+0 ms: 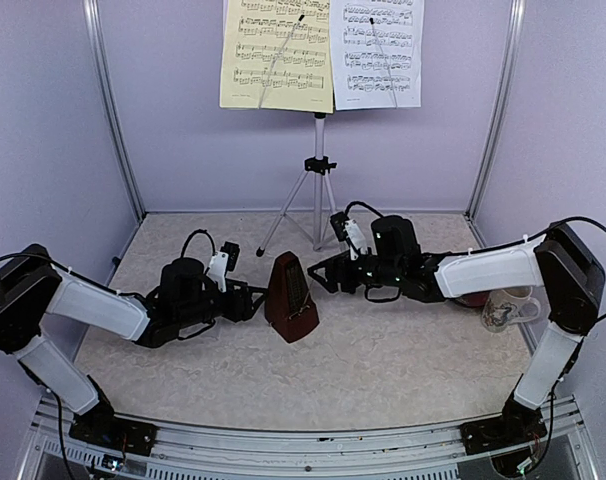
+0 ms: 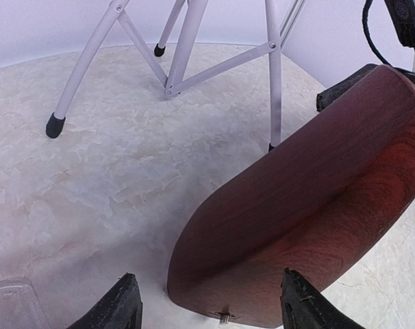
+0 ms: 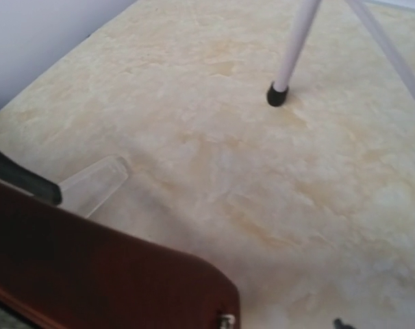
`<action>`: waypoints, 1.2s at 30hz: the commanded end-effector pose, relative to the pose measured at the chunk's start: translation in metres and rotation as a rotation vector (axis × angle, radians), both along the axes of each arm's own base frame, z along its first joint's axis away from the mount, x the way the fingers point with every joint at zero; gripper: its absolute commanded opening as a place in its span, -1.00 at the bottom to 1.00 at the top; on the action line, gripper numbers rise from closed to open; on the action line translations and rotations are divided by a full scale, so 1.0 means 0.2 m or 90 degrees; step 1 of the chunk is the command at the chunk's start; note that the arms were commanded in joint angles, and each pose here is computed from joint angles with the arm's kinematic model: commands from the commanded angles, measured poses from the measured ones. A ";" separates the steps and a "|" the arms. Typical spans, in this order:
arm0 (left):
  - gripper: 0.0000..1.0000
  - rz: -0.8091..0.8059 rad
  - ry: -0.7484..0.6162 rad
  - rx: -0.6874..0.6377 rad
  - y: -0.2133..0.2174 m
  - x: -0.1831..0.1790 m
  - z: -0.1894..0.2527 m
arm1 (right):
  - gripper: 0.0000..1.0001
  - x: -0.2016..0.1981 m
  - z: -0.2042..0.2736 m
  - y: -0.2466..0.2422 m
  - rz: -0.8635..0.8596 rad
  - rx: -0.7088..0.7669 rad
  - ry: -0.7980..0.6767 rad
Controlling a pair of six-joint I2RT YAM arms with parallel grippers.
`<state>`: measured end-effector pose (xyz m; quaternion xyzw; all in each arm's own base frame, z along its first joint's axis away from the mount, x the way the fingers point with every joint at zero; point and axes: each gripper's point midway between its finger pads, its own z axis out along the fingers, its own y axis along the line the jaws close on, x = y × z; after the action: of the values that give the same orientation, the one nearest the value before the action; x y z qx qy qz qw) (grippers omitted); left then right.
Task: Set up the instrument practice props
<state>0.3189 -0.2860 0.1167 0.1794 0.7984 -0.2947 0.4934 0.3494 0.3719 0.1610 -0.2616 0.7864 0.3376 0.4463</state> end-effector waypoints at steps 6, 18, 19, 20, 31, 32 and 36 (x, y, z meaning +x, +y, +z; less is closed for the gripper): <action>0.36 0.011 -0.022 -0.007 0.03 0.01 0.06 | 0.53 0.09 -0.06 -0.11 -0.027 0.020 0.021; 0.36 0.019 -0.022 -0.009 0.05 0.01 0.06 | 0.56 0.27 0.00 -0.50 -0.136 -0.002 -0.012; 0.37 0.020 -0.022 -0.012 0.06 0.01 0.06 | 0.57 0.28 0.02 -0.55 -0.150 -0.002 -0.017; 0.37 0.021 -0.021 -0.015 0.06 0.01 0.06 | 0.57 0.29 0.04 -0.61 -0.162 -0.003 -0.019; 0.40 0.099 -0.030 -0.068 0.32 0.10 0.16 | 0.79 0.27 0.13 -0.90 -0.197 0.003 -0.045; 0.42 0.112 -0.034 -0.072 0.36 0.11 0.18 | 0.83 0.27 0.14 -0.90 -0.197 0.005 -0.048; 0.49 0.158 -0.053 -0.084 0.49 0.16 0.27 | 0.99 0.25 0.18 -0.90 -0.185 0.011 -0.059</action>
<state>0.3448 -0.2067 0.1500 0.0835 0.7861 -0.2766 0.5464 0.4060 0.1922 0.1850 -0.1430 0.8025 0.2541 0.5206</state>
